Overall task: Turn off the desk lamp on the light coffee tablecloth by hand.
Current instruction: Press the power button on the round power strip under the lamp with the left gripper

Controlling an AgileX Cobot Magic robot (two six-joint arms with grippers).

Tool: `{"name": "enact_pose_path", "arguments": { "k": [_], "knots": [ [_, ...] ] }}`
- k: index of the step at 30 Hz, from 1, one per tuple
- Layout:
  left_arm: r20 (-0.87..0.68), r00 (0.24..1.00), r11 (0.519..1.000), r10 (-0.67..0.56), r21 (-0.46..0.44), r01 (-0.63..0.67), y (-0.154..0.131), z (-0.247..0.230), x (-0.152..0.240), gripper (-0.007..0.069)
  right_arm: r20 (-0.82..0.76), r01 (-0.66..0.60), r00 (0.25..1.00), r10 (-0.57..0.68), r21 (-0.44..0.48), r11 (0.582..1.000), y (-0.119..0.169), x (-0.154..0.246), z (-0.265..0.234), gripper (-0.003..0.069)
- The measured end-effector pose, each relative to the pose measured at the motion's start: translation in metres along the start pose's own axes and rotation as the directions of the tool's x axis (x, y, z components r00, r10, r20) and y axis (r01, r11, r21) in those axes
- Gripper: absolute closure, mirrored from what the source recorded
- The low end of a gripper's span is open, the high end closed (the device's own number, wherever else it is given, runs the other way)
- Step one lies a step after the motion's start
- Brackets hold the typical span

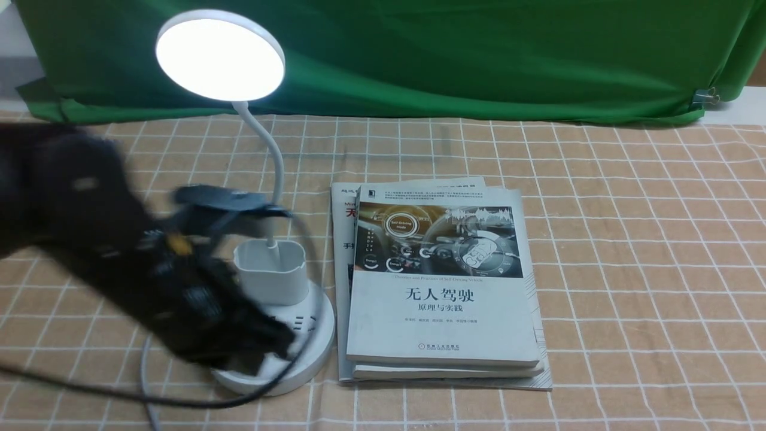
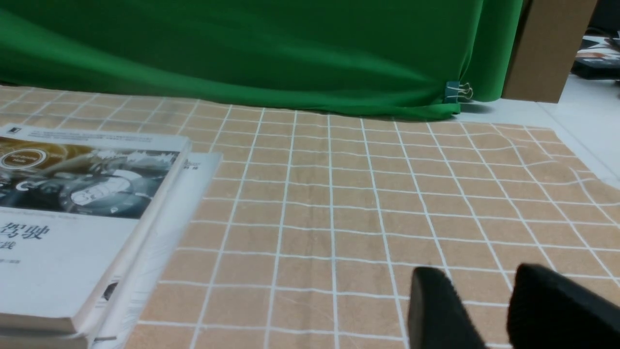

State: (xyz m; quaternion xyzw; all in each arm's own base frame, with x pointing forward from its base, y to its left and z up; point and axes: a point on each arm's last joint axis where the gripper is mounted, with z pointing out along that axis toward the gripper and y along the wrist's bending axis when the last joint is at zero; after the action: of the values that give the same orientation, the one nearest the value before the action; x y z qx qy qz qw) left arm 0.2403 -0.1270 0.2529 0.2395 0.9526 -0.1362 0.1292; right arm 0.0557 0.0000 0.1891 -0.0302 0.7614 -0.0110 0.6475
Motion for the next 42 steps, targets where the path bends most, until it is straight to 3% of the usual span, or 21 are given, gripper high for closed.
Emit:
{"name": "enact_pose_path", "arguments": {
  "k": [8,18,42],
  "knots": [
    [-0.047,0.998,0.999,0.029,-0.03,-0.031,0.006,0.027,-0.03,0.0634,0.0,0.0,1.0,0.0,0.0,1.0,0.0,0.0,0.0,0.0417],
    [-0.116,0.993,0.998,0.031,-0.057,-0.038,0.017,0.061,-0.034,0.0631,0.0,0.0,1.0,0.0,0.0,1.0,0.0,0.0,0.0,0.0417],
    [-0.127,0.992,0.997,0.015,-0.072,-0.025,0.024,0.077,-0.039,0.063,0.0,0.0,1.0,0.0,0.0,1.0,0.0,0.0,0.0,0.0417]
  ]
}}
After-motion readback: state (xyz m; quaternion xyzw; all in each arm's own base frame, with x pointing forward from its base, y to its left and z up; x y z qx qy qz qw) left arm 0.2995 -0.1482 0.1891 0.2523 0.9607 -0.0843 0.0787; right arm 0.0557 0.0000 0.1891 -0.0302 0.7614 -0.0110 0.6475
